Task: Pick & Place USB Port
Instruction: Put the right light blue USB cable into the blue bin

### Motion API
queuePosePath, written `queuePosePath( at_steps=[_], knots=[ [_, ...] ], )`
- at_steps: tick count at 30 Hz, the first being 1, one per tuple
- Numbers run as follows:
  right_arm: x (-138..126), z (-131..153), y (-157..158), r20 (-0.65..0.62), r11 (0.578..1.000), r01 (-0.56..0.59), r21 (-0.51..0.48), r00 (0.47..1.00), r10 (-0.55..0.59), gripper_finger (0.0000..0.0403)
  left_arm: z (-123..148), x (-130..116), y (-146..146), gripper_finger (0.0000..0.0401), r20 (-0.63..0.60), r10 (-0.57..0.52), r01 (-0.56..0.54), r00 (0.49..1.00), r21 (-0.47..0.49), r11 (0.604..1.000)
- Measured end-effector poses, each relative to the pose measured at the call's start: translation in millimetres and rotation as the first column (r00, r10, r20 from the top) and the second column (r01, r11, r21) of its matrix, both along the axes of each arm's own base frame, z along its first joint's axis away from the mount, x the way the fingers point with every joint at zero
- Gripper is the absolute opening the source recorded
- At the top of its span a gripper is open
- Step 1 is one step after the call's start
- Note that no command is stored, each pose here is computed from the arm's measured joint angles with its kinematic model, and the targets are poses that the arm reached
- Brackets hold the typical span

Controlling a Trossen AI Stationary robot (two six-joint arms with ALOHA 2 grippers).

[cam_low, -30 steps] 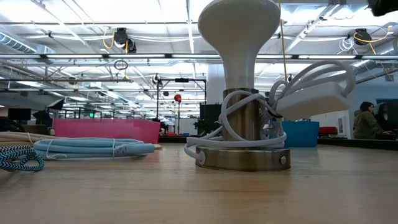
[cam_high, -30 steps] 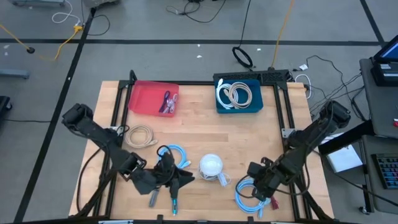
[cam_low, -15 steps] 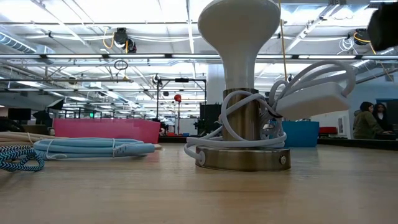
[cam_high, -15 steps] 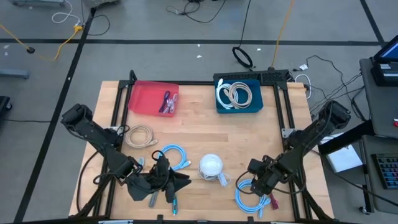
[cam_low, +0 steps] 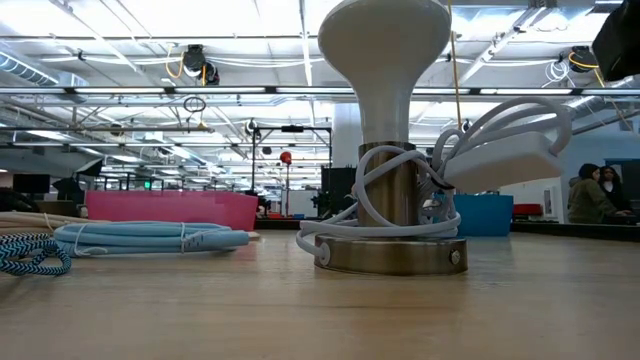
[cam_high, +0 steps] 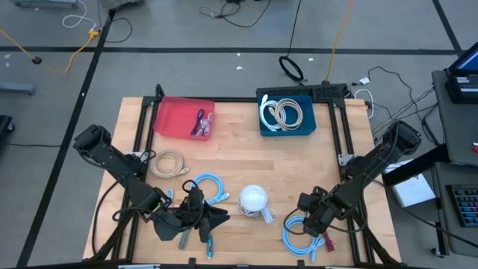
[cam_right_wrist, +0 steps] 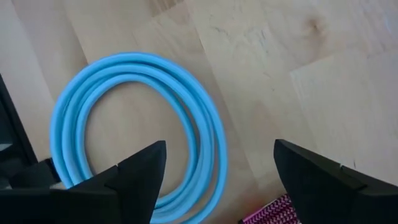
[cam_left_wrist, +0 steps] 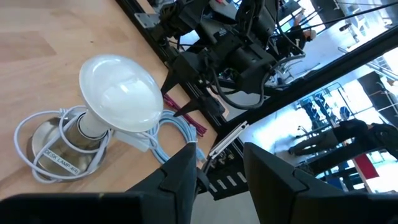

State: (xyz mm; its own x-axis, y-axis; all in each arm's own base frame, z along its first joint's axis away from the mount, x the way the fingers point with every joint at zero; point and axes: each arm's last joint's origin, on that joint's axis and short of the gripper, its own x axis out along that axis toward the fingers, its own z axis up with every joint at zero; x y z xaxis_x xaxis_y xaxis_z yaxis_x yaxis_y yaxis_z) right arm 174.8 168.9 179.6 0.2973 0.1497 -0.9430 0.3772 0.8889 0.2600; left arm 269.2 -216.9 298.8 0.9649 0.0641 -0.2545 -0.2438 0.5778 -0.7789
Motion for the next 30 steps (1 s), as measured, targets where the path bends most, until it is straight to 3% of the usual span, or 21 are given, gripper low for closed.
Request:
queuePosePath(
  at_steps=[11, 20, 25, 30],
  knots=[
    [9.6, -24.6, 11.8, -0.047, 0.997, -0.083, -0.005, 0.995, 0.083, 0.0295, 0.1, 0.0, 0.0, 0.0136, 0.002, 0.007, -0.006, 1.0, -0.025, 1.0],
    [12.0, -51.2, 17.7, -0.128, 0.988, -0.132, -0.075, 0.984, 0.122, 0.0283, 0.1, 0.0, 0.0, 0.0136, 0.003, 0.01, -0.01, 1.0, -0.038, 0.999],
    [9.0, -64.1, 16.7, -0.208, 0.985, -0.137, -0.11, 0.972, 0.112, 0.0216, 0.1, 0.0, 0.0, 0.0136, 0.003, 0.01, -0.01, 1.0, -0.039, 0.999],
    [8.9, -67.3, 16.0, -0.224, 0.981, -0.154, -0.118, 0.966, 0.125, 0.008, 0.2, 0.0, 0.4, 0.0136, 0.007, 0.023, -0.023, 1.0, -0.035, 0.999]
  ],
)
